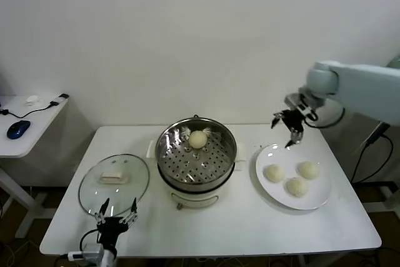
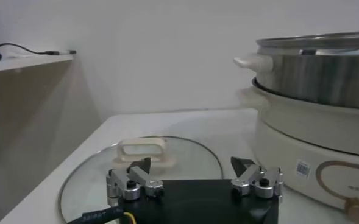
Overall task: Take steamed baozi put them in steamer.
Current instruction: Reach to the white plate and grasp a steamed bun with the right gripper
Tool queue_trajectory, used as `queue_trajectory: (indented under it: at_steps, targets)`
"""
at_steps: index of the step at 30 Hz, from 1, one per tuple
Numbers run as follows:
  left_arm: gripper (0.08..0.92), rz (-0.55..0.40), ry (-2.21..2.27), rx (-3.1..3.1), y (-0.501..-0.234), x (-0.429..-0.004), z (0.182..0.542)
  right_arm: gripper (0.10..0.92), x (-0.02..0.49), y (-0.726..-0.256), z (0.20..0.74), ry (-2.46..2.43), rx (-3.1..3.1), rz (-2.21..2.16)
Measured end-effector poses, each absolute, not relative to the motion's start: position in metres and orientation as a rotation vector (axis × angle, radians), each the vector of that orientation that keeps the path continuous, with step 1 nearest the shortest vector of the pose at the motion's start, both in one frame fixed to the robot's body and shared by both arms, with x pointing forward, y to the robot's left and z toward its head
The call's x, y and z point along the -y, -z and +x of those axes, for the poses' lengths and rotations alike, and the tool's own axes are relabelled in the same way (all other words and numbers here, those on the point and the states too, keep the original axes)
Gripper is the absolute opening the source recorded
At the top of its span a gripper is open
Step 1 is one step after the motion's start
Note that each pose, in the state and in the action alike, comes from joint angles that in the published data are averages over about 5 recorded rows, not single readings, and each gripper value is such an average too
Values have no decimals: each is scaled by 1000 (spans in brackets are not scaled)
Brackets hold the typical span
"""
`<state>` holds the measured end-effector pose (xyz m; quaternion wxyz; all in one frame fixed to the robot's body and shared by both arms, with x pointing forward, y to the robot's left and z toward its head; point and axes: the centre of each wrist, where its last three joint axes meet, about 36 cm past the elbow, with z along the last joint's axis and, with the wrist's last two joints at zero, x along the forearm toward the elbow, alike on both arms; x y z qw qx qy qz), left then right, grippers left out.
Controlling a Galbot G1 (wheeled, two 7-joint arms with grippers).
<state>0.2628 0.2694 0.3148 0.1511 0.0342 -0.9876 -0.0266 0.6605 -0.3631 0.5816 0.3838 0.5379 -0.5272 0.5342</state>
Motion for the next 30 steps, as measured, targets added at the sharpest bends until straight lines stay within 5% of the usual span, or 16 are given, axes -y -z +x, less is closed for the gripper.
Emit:
queue_trajectory:
  at_steps: [20, 30]
  targets:
    - [823, 114, 86, 2822, -313, -269, 251, 814, 358, -465, 655, -1200, 1424, 1191]
    - [823, 123, 84, 2820, -312, -268, 248, 631, 350, -456, 662, -1181, 1423, 1201]
